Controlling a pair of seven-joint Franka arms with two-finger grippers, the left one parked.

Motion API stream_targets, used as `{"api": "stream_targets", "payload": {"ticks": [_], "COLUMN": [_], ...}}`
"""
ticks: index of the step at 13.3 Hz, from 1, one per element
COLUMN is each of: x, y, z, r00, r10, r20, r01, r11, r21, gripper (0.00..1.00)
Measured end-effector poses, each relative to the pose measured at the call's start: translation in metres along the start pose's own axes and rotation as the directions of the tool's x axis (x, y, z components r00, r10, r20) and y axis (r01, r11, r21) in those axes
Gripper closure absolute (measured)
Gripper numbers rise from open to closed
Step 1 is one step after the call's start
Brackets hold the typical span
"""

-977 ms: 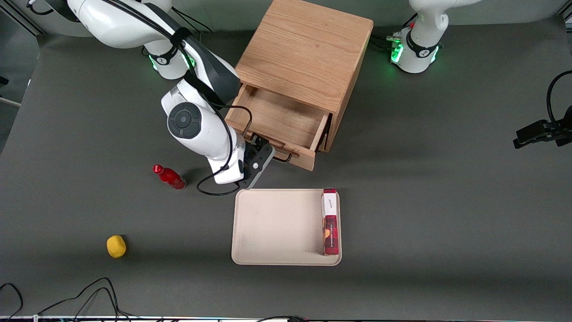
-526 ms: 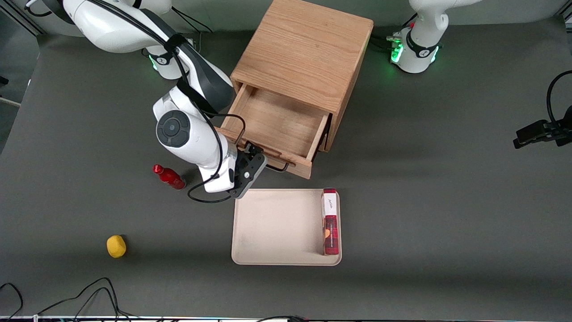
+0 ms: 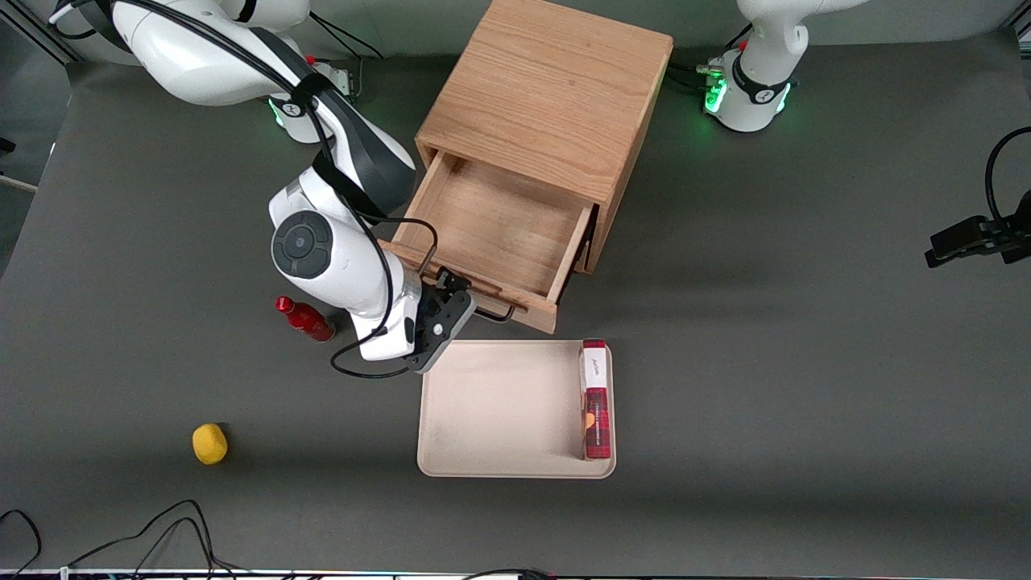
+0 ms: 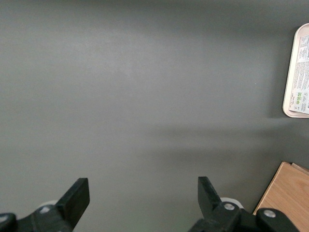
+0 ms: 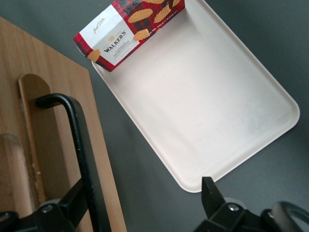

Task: Open upper drawer
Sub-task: 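Keep pulling the drawer further out with the right gripper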

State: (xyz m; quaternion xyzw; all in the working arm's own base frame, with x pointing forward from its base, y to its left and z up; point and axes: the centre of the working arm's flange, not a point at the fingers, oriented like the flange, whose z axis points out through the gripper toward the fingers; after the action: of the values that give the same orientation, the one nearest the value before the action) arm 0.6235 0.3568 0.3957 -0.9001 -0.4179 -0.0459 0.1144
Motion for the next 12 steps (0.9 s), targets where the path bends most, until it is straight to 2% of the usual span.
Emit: {"api": "stream_targets", "payload": {"ticks": [12], "x": [0.002], "y": [0.038], "z": [-0.018], "r00": [0.998], "r10": [0.042], "r20": [-0.035], "r01": [-0.044], "r11": [0.999], "r21": [-0.033], "gripper": [0.0]}}
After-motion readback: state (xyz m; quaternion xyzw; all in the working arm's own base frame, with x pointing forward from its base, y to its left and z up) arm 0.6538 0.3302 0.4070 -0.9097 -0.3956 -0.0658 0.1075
